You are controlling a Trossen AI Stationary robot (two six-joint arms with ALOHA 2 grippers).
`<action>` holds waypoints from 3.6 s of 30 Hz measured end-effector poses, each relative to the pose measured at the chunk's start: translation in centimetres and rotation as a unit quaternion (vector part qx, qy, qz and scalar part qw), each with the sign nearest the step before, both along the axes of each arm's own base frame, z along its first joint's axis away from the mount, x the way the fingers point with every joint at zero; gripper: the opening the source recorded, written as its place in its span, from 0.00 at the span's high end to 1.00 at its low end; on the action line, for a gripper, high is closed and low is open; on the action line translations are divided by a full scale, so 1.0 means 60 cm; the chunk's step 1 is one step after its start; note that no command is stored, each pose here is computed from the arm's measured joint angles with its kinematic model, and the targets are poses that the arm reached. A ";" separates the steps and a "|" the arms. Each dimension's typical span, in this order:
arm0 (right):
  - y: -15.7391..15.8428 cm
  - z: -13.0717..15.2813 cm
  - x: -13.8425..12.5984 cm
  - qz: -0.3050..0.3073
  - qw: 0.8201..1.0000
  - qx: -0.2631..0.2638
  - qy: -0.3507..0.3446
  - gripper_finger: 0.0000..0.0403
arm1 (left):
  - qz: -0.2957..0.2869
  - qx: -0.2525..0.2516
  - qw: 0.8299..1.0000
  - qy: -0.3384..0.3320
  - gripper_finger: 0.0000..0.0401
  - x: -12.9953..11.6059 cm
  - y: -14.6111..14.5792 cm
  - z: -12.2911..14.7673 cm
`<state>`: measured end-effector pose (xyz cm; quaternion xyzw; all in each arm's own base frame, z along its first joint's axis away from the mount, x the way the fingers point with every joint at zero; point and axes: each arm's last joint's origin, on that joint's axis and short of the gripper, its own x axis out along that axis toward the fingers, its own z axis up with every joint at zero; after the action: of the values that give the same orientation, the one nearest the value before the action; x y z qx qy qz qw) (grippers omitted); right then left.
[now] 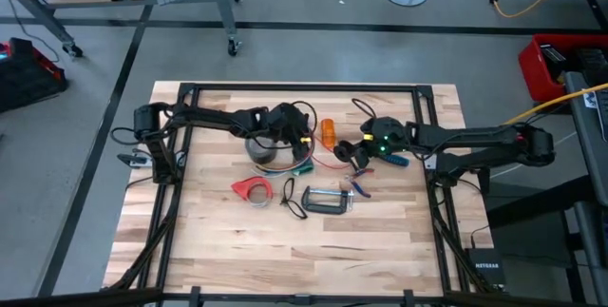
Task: Coil cords
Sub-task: Coil the red wire
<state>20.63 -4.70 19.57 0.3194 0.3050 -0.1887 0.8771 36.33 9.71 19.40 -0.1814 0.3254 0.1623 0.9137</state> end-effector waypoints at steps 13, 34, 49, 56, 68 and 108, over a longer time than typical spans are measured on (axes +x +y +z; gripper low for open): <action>-0.001 -0.011 -0.001 -0.009 1.000 -0.005 0.030 0.99 | -0.140 -0.150 0.978 -0.033 1.00 -0.013 0.021 0.001; -0.010 -0.003 0.007 -0.041 0.996 -0.078 0.008 0.99 | 0.014 -0.159 0.975 -0.158 1.00 0.000 0.067 0.036; -0.034 -0.001 0.098 -0.059 0.994 -0.091 0.003 0.99 | 0.070 -0.129 0.959 -0.244 1.00 0.010 0.073 0.062; -0.050 0.016 0.119 -0.117 0.986 -0.117 0.001 0.99 | 0.048 -0.130 0.961 -0.240 1.00 0.019 0.046 0.062; -0.092 0.025 0.112 -0.189 0.975 -0.107 -0.033 0.99 | -0.018 -0.093 0.970 -0.223 1.00 0.034 -0.007 0.060; -0.167 0.107 0.057 -0.032 0.976 -0.068 -0.205 0.99 | -0.176 0.082 0.979 -0.059 0.89 0.026 -0.063 0.018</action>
<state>24.03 -14.70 25.99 0.3003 0.0948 -0.1671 0.9343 37.88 5.91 20.48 -0.0552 0.2829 0.0144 0.9574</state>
